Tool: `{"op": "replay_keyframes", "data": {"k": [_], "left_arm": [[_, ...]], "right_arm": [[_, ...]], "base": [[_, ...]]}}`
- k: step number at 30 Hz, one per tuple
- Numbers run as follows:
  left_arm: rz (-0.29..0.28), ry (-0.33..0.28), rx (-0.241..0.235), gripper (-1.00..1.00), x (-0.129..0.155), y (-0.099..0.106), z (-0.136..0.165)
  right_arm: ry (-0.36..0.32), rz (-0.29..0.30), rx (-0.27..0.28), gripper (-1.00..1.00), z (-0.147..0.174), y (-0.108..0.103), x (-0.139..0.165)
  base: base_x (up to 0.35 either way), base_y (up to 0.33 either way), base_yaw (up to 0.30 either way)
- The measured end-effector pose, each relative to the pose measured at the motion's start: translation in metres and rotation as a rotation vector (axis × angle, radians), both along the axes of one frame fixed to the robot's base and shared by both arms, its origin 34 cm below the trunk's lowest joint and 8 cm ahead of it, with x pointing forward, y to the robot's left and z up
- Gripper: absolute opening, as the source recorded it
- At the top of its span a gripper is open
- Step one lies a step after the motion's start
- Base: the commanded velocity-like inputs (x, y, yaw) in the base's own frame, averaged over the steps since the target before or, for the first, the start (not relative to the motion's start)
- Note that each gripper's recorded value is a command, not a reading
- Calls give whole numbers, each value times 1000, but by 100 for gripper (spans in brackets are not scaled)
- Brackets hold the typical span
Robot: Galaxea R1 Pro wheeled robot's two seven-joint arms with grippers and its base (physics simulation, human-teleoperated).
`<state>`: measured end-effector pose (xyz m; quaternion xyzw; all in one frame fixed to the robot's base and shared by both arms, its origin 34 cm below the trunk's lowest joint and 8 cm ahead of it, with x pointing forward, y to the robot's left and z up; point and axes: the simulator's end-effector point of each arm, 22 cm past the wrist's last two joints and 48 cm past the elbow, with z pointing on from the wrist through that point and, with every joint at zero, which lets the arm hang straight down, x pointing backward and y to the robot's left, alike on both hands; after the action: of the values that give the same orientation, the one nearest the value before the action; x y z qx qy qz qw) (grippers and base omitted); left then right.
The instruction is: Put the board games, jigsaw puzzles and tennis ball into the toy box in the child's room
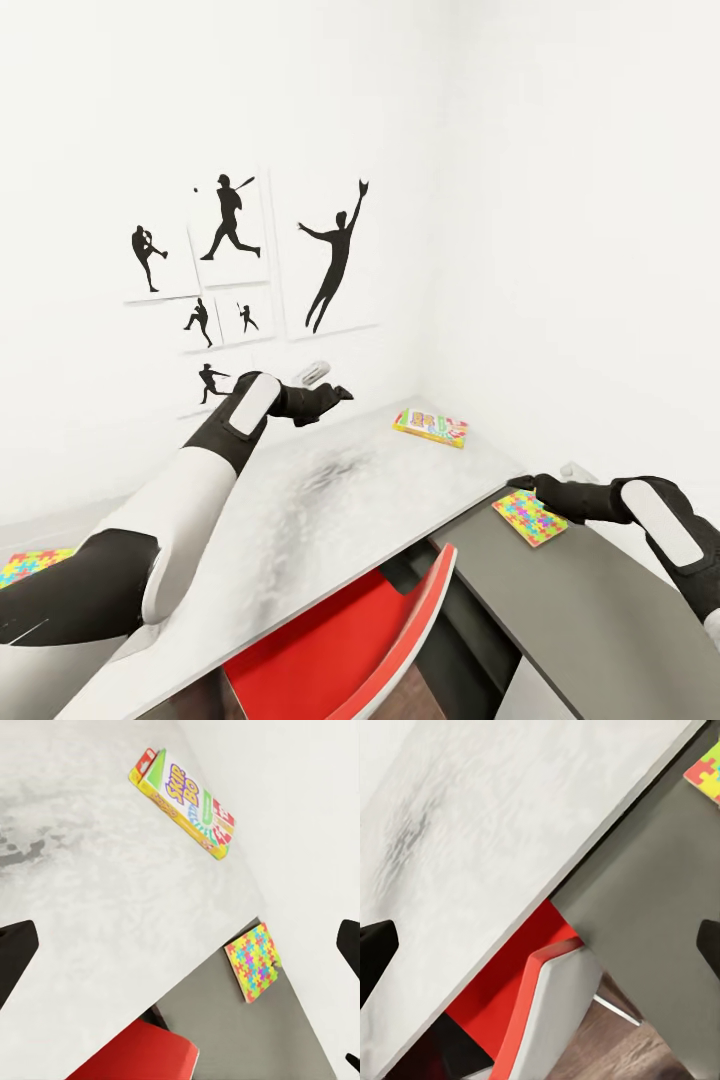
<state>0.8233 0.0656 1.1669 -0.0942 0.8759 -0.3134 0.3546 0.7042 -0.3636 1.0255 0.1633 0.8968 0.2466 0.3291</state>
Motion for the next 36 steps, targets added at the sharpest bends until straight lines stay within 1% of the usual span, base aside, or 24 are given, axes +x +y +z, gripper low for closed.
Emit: {"op": "replay_keyframes", "data": {"k": [3,4,7,11,17,22,29,30,32,33,34,36], "left_arm": [[0,16,14,100,-3,1,-12],[0,16,14,100,-3,1,-12],[1,29,21,100,-5,3,-21],[3,38,27,100,-7,5,-27],[3,50,29,100,-10,6,-36],[5,56,28,100,-11,9,-40],[15,62,31,100,-11,20,-46],[16,56,30,100,-11,22,-45],[11,20,15,100,-11,31,-37],[11,20,14,100,-11,31,-37],[-3,-22,-5,100,-13,37,-28],[-26,-71,-27,100,-19,43,-16]], "right_arm": [[-16,45,-12,100,-3,15,1],[-16,46,-13,100,-3,15,0],[-25,81,-22,100,-4,27,1],[-30,100,-24,100,-3,33,1],[-35,113,-21,100,-2,37,1],[-24,111,-16,100,-6,38,1],[2,109,11,100,-16,50,3],[8,107,16,100,-18,52,4],[26,99,27,100,-24,55,6],[26,99,27,100,-24,55,6],[36,95,32,100,-28,56,7],[44,93,32,100,-30,56,7]], "base": [[0,0,0],[0,0,-4],[0,0,-49],[0,0,-146],[0,0,-231],[0,0,-274],[0,0,-286],[0,0,-290],[0,0,-291],[0,0,-292],[0,0,-292],[0,0,-293]]}}
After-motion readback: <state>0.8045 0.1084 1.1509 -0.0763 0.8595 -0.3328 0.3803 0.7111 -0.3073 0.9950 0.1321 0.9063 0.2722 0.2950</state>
